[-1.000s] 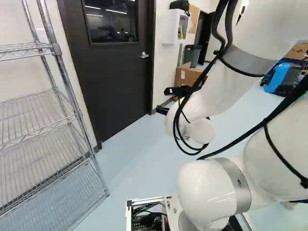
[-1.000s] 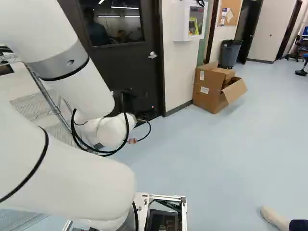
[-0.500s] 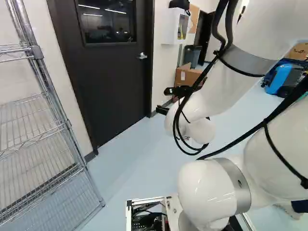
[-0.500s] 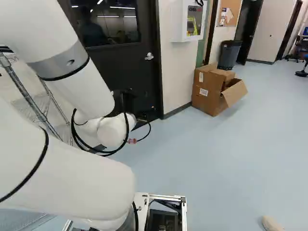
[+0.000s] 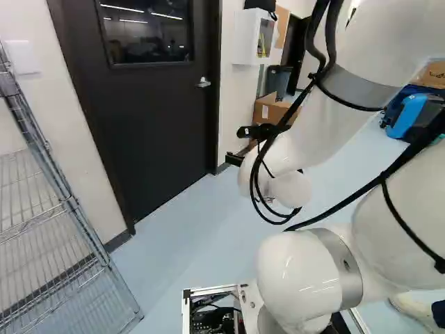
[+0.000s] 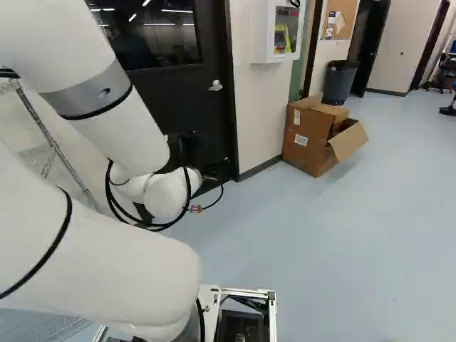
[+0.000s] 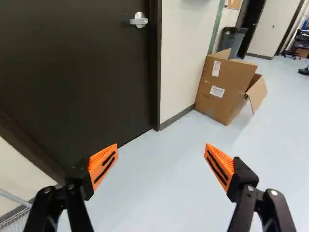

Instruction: Open the door and move inside

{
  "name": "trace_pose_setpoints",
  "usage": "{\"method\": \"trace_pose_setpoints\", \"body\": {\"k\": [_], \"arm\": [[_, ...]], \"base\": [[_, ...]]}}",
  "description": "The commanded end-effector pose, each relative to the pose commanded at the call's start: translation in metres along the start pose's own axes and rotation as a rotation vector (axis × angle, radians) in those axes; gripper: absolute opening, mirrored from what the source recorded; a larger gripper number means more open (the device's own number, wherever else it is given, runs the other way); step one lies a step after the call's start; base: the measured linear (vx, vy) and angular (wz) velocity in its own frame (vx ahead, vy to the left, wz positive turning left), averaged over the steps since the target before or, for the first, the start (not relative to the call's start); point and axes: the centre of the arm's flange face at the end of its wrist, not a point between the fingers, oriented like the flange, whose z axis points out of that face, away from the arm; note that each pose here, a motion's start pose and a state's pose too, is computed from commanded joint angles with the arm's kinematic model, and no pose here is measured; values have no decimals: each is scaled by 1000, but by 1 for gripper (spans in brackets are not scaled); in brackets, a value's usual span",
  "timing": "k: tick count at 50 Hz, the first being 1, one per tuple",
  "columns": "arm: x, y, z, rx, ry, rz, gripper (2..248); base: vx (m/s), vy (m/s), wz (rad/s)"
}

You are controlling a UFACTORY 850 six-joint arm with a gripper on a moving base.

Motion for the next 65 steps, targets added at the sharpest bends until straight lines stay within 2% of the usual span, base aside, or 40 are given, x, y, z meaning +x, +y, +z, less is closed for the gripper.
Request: {"method": "trace_pose_setpoints", "body": {"k": [34, 65], "arm": [[0, 0, 0, 0, 0, 0, 247], [0, 0, 0, 0, 0, 0, 247]], "base": [[187, -55, 8], [193, -21, 180]]}}
